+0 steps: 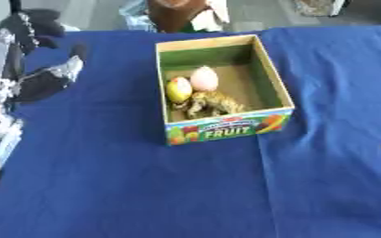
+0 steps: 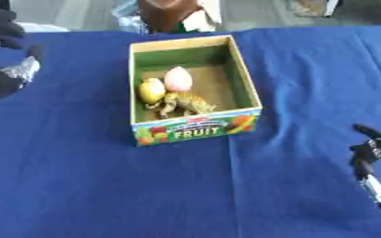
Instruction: Pick up objects on the table and place them in the box.
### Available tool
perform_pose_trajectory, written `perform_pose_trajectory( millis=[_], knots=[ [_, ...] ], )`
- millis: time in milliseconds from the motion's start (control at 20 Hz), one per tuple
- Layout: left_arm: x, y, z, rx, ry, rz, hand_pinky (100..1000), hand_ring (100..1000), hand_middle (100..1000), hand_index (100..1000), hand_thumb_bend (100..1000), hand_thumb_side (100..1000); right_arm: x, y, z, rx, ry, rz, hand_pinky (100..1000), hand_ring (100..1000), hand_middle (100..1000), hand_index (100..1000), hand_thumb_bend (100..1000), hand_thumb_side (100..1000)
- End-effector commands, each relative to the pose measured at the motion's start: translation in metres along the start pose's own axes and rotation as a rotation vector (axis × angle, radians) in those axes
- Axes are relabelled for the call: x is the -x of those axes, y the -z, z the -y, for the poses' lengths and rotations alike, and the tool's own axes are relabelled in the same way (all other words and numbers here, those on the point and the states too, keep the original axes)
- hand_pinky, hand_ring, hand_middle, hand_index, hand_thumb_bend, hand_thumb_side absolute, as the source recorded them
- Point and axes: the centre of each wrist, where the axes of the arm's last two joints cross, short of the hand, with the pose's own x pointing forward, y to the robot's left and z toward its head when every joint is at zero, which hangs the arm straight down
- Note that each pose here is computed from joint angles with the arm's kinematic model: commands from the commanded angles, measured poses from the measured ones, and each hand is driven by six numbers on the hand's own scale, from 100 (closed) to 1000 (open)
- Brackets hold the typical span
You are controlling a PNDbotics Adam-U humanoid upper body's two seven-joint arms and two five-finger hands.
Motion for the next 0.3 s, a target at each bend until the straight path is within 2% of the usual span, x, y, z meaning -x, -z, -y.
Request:
perform_pose_trajectory(
  millis=[50, 300],
  knots=[
    [0.001, -0.007, 0.001, -0.061, -0.008, -0.021, 638, 655, 559, 740, 316, 130, -0.005, -0.001, 0.019, 0.025, -0.044, 0.007, 788, 1000, 482, 463, 100, 515],
    [0.007, -0.018, 0.012, -0.079, -0.035, -0.094, 633, 641, 545, 739, 287, 147, -0.005, -0.006, 0.023, 0.071, -0.039, -0.007, 788, 1000, 482, 462, 100, 510]
  ],
)
